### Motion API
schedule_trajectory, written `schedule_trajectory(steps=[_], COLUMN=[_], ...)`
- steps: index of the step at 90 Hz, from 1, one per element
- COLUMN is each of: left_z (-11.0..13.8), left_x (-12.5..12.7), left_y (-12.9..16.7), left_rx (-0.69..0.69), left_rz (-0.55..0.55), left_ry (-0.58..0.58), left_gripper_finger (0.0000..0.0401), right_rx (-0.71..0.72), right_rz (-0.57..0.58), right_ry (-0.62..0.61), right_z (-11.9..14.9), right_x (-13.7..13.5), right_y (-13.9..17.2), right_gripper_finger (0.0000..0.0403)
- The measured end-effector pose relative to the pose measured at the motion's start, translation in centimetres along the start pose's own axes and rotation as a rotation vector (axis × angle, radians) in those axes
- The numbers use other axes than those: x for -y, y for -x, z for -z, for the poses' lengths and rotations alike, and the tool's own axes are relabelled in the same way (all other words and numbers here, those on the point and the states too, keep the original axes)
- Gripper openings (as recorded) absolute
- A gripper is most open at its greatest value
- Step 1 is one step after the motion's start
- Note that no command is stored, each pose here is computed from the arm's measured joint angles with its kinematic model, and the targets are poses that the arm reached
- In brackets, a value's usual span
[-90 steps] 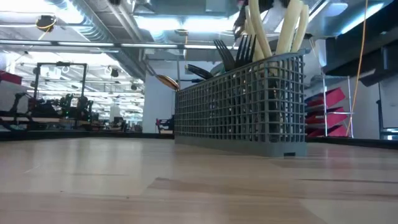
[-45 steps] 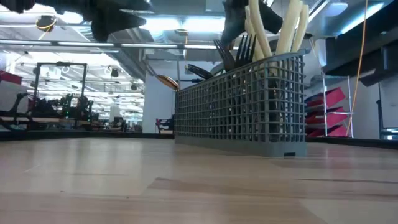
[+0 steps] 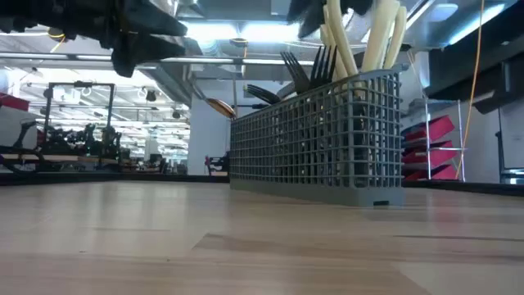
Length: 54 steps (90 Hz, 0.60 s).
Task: Sort silverware
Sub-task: Return to Home Position
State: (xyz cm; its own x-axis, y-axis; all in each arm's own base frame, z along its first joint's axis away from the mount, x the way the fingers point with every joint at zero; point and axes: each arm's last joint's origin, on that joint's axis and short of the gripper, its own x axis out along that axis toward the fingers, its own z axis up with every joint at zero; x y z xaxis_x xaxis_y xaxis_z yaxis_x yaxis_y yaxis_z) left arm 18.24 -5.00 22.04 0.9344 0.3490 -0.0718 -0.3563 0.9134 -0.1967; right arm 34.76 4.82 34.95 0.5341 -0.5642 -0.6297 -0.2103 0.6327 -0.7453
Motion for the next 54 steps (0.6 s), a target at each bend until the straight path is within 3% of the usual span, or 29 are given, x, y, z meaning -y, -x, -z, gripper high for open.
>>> schedule_trajectory(steps=[7, 15, 24, 37, 54], left_z=[0.0, 0.0, 0.0, -0.2, -1.2], left_x=[0.0, 0.0, 0.0, -0.2, -0.6], left_y=[0.0, 0.0, 0.0, 0.0, 1.0], left_rx=[-0.001, -0.004, -0.004, 0.022, 0.026], left_rz=[0.0, 0.012, 0.011, -0.053, 0.022], left_ry=[-0.001, -0.001, -0.013, -0.023, -0.113], left_gripper_finger=[0.0198, 0.0198, 0.0198, 0.0198, 0.0198], right_rx=[0.001, 0.025, 0.038, 0.202, 0.475], right_rz=[-0.046, -0.063, -0.116, -0.215, -0.193], right_ry=[-0.011, -0.097, -0.203, -0.394, -0.553], right_z=[0.4, 1.0, 3.0, 6.6, 12.5], right_x=[0.6, 1.6, 2.6, 3.3, 0.9], right_y=[1.7, 3.7, 5.9, 8.8, 9.7], right_gripper_finger=[0.0337, 0.035, 0.0339, 0.0314, 0.0294])
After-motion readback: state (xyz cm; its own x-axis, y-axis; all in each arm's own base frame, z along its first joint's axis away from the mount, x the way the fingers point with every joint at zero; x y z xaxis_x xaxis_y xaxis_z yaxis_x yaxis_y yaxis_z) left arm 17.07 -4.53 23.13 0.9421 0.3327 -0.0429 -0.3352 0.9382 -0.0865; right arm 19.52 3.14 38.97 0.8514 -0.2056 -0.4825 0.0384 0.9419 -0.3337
